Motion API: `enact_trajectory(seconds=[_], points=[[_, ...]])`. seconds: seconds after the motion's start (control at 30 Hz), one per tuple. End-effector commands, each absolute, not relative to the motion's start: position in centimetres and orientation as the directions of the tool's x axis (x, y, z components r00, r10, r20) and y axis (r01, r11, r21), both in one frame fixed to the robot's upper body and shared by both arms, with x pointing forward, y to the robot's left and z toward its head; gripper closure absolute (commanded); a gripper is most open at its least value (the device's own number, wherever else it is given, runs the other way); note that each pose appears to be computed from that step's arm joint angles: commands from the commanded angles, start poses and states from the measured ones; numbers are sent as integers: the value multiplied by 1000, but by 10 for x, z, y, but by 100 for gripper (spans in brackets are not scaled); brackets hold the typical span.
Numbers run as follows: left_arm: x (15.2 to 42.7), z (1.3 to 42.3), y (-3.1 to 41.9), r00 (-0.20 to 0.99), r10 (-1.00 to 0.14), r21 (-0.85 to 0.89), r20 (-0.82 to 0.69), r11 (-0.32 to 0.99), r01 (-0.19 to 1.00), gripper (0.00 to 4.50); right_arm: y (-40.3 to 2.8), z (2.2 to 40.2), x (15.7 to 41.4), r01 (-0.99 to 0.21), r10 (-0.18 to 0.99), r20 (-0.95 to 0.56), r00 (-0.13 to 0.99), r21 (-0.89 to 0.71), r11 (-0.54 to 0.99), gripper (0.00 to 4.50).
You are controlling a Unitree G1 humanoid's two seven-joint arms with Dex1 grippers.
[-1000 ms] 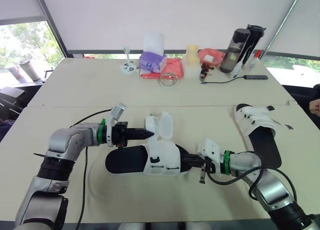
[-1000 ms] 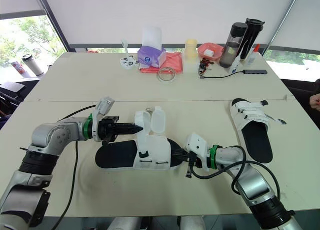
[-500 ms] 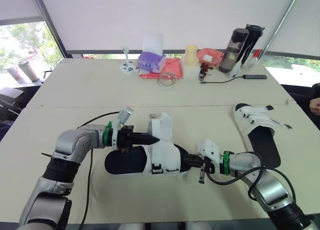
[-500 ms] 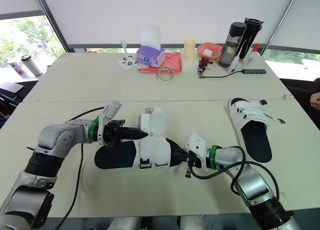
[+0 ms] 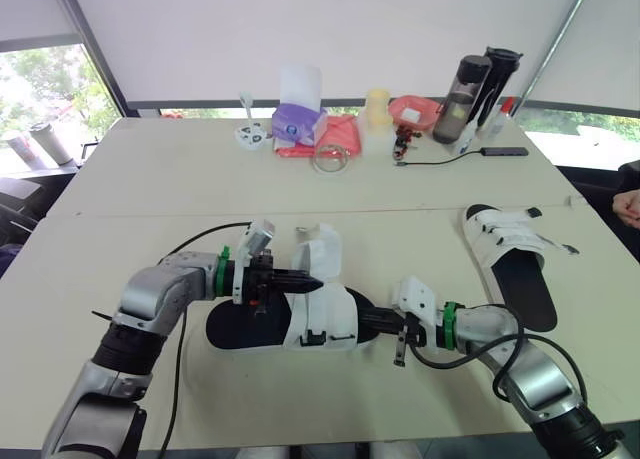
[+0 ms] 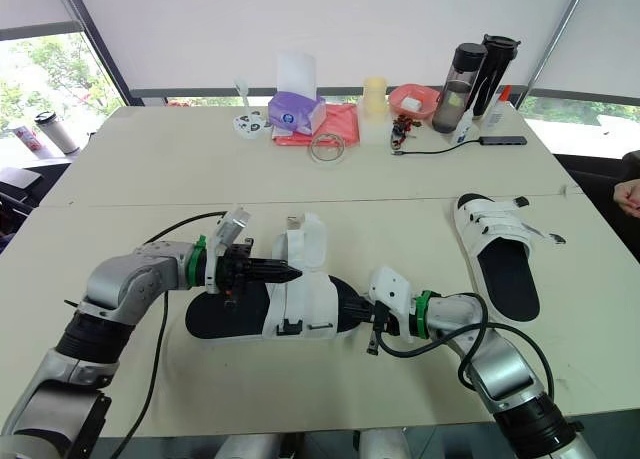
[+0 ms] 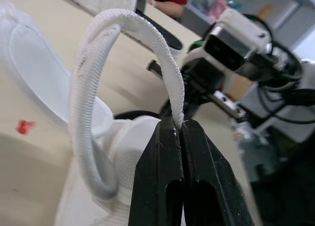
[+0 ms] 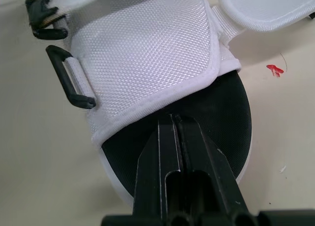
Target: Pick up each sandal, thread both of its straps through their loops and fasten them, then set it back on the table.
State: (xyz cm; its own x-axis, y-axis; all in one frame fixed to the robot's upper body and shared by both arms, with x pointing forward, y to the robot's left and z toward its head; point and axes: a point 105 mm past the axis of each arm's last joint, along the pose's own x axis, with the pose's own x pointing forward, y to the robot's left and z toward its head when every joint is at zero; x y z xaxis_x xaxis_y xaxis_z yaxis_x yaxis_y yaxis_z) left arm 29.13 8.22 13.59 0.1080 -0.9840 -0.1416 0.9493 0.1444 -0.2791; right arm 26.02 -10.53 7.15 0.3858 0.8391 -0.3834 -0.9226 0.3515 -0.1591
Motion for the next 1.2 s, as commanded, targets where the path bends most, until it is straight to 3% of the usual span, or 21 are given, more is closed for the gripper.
enact_trajectory(seconds=[0.03,0.57,0.9,1.2], points=[[292,156,84,162,-981,-166,-102,178,970,447,-116,42,257,-914,786,-479,390,-97,395,450],[265,169,95,134,-985,-207,-110,155,966,447,-113,41,262,-920,794,-476,379,-97,381,450],[264,159,91,128,-983,-188,-133,152,970,447,-113,41,262,-919,793,-475,381,-100,381,450],[260,175,91,115,-989,-224,-88,132,966,447,-112,40,262,-916,794,-470,386,-96,388,450]])
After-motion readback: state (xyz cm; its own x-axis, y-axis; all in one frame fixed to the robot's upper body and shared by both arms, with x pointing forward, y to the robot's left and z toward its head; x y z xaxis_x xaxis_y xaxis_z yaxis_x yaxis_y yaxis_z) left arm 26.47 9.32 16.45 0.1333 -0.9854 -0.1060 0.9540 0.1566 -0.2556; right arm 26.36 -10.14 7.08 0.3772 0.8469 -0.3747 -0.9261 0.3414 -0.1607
